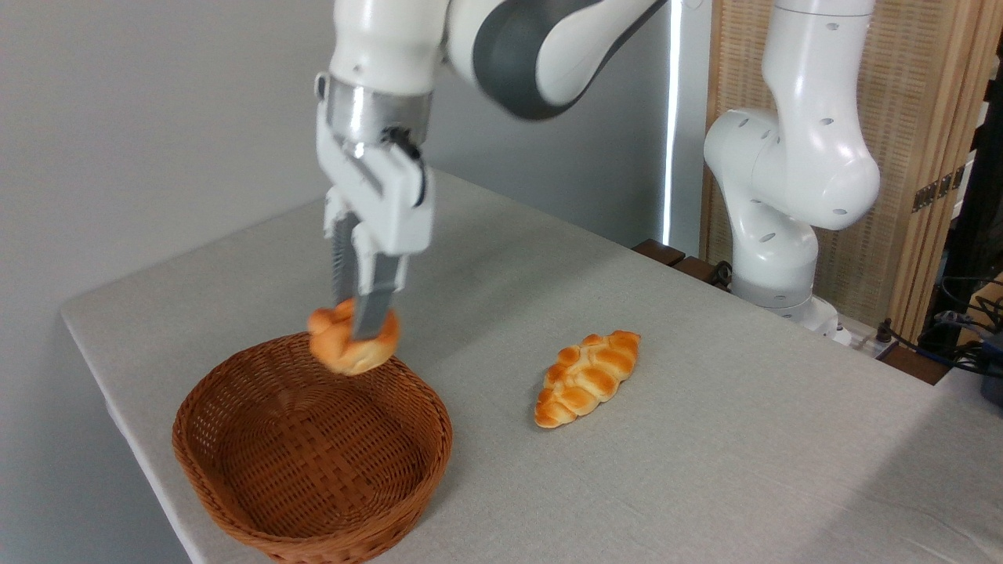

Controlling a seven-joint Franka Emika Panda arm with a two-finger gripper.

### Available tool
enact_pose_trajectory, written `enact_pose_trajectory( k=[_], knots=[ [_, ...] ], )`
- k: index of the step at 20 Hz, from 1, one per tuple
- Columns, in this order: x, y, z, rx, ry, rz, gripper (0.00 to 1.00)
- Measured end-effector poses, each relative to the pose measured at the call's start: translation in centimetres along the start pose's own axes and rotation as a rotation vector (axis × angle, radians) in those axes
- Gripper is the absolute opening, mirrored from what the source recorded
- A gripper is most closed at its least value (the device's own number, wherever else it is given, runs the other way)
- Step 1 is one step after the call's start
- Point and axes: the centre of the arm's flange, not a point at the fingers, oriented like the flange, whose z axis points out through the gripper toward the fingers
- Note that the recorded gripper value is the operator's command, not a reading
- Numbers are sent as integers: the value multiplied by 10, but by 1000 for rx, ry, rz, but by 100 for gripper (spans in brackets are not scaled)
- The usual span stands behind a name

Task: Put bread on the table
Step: 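Lift the bun out of the basket and carry it beside the braided roll, then lower the bun onto the table and open the gripper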

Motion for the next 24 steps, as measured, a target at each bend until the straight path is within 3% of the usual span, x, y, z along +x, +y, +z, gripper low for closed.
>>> enact_pose_trajectory(
  k=[4,11,15,17,21,24],
  knots=[
    [-24,36,-17,-80,-21,14,48],
    [-50,96,23,-192,-67,65,50],
    [-53,101,31,-207,-80,71,78],
    [-52,103,32,-210,-82,75,80],
    [-52,106,35,-215,-86,80,97],
    [-54,109,39,-213,-104,95,99]
  ],
)
